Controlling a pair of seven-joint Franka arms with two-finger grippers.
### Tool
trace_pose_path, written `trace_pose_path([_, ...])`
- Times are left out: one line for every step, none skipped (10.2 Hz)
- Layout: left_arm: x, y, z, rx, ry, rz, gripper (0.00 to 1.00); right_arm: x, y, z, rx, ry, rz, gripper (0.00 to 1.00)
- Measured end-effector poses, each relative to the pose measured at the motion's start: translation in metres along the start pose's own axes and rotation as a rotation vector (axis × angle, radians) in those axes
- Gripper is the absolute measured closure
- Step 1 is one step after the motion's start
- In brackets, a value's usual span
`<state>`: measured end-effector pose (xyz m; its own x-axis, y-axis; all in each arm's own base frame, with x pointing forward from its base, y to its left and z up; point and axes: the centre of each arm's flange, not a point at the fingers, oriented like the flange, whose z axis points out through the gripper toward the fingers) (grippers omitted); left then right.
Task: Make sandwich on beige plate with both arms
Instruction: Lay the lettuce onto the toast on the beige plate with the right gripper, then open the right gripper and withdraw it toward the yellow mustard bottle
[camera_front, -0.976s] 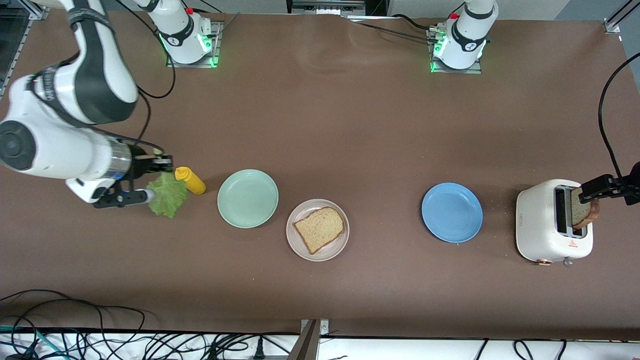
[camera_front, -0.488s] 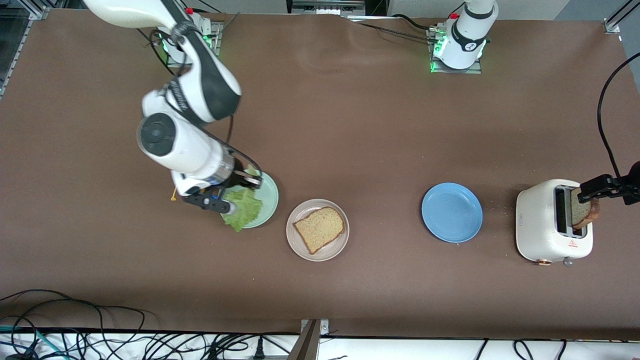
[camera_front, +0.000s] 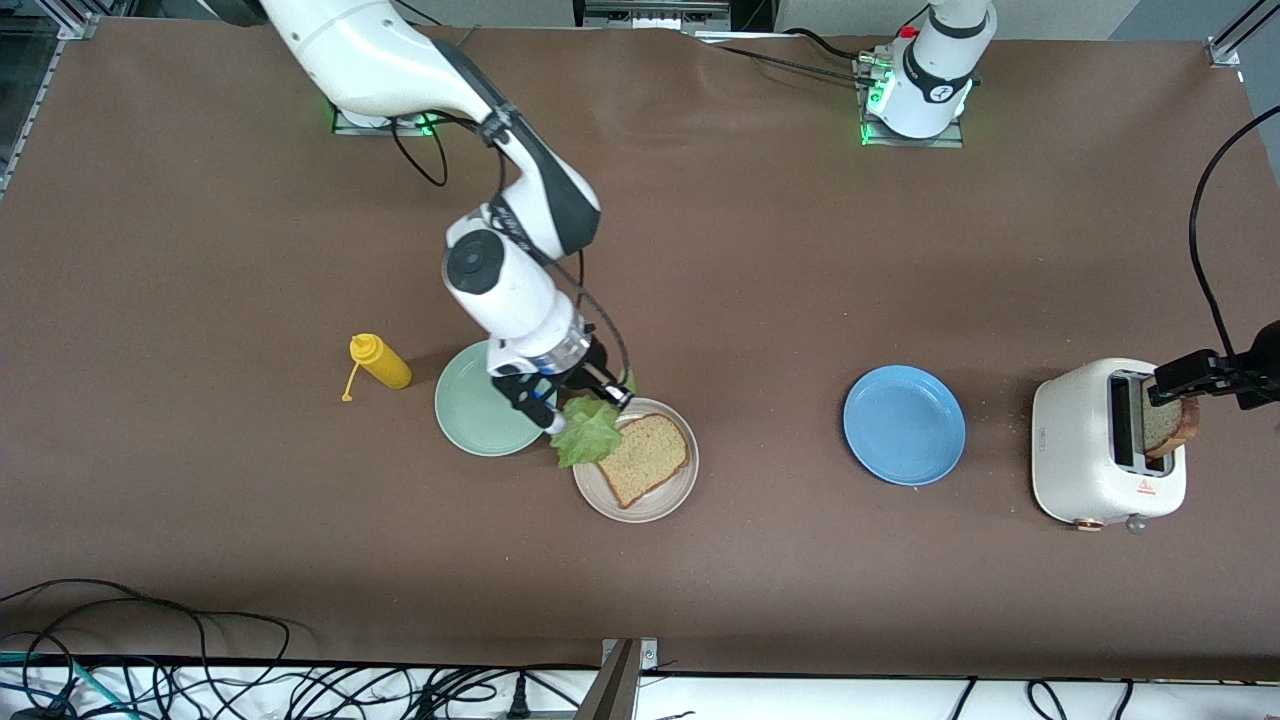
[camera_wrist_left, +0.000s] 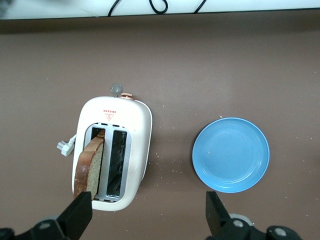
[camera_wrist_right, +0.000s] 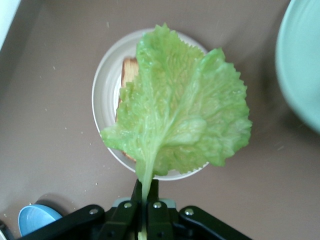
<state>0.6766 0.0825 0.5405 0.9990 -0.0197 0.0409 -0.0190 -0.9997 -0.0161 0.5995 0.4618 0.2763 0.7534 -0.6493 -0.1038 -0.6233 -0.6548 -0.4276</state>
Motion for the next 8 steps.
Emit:
trace_pose_path([0.0,0.0,0.001,0.0,-0.001,0.0,0.0,-0.008,0.003,0.017,0.022,0.005,0.006,0.95])
trace_pose_path([0.0,0.0,0.002,0.0,-0.004,0.0,0.0,-0.007,0.006,0.028,0.033,0.011,0.008,0.95])
trace_pose_path([0.0,0.0,0.003,0.0,-0.006,0.0,0.0,-0.002,0.008,0.033,0.032,0.017,0.012,0.86])
trace_pose_path([0.0,0.0,0.003,-0.001,-0.007,0.0,0.0,0.002,0.008,0.034,0.034,0.024,0.01,0.7])
trace_pose_path([-0.001,0.0,0.004,-0.001,-0.009,0.001,0.0,0.006,0.006,0.031,0.055,0.037,0.004,0.57])
trace_pose_path([-0.001,0.001,0.006,-0.001,-0.012,0.001,0.0,0.008,0.002,0.028,0.103,0.057,-0.001,0.44])
trace_pose_path([-0.001,0.001,0.007,-0.001,-0.014,0.002,0.0,0.01,-0.001,0.026,0.144,0.074,-0.006,0.27])
trace_pose_path([-0.001,0.001,0.007,-0.001,-0.015,0.002,0.0,0.01,-0.002,0.025,0.155,0.078,-0.011,0.14])
